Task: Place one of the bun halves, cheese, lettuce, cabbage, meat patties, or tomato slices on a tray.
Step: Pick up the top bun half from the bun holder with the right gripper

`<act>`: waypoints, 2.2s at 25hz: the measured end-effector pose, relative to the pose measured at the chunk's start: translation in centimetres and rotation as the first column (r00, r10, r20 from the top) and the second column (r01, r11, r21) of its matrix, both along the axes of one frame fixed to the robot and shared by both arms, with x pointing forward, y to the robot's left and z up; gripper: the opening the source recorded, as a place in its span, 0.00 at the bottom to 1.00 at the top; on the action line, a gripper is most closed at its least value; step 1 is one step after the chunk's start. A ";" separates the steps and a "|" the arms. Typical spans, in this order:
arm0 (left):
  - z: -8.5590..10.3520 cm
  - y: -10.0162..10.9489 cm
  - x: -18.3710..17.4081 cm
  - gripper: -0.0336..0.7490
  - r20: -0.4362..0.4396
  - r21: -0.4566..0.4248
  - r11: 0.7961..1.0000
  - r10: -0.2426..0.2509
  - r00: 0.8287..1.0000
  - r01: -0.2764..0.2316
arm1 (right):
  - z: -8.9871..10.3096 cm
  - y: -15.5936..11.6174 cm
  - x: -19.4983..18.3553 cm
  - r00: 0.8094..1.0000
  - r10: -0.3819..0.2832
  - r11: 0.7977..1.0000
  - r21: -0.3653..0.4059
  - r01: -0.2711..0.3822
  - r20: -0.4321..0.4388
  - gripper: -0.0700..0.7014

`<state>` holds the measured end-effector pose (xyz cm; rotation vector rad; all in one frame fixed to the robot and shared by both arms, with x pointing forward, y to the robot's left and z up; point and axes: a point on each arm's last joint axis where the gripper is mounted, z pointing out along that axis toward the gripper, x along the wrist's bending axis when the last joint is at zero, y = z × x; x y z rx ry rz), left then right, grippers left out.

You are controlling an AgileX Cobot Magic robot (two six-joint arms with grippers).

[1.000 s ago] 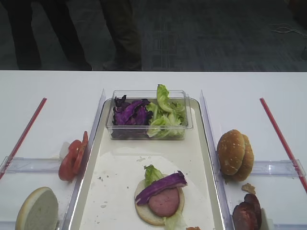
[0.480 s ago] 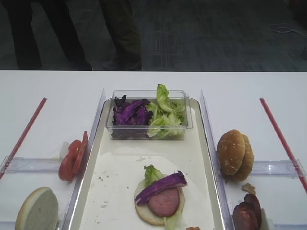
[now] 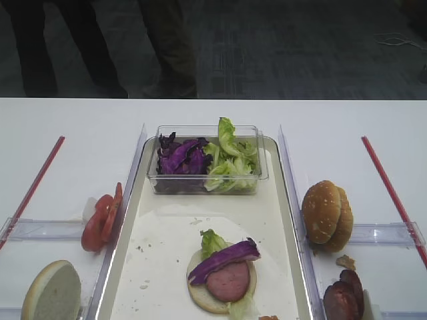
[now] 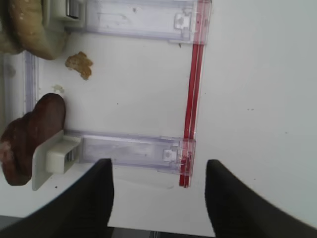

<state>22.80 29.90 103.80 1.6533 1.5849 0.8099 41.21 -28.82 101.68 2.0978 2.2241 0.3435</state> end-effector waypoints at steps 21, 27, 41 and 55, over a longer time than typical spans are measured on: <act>0.0 0.0 0.0 0.57 0.000 0.000 1.000 0.000 1.000 0.000 | 0.3 0.2 6.9 1.000 0.000 1.000 0.025 0.000 -0.031 0.69; 0.0 0.0 0.0 0.57 0.000 0.000 1.000 0.000 1.000 0.000 | -0.1 0.2 8.7 0.999 0.001 1.000 0.028 0.000 -0.045 0.69; 0.0 0.0 0.0 0.57 0.000 0.000 1.000 0.000 1.000 0.000 | -0.8 0.3 10.5 0.998 0.010 1.000 0.029 -0.009 -0.061 0.68; 0.0 0.0 0.0 0.57 0.000 0.000 1.000 0.000 1.000 0.000 | -0.6 1.5 10.6 0.998 0.027 0.989 0.146 -0.019 -0.054 0.64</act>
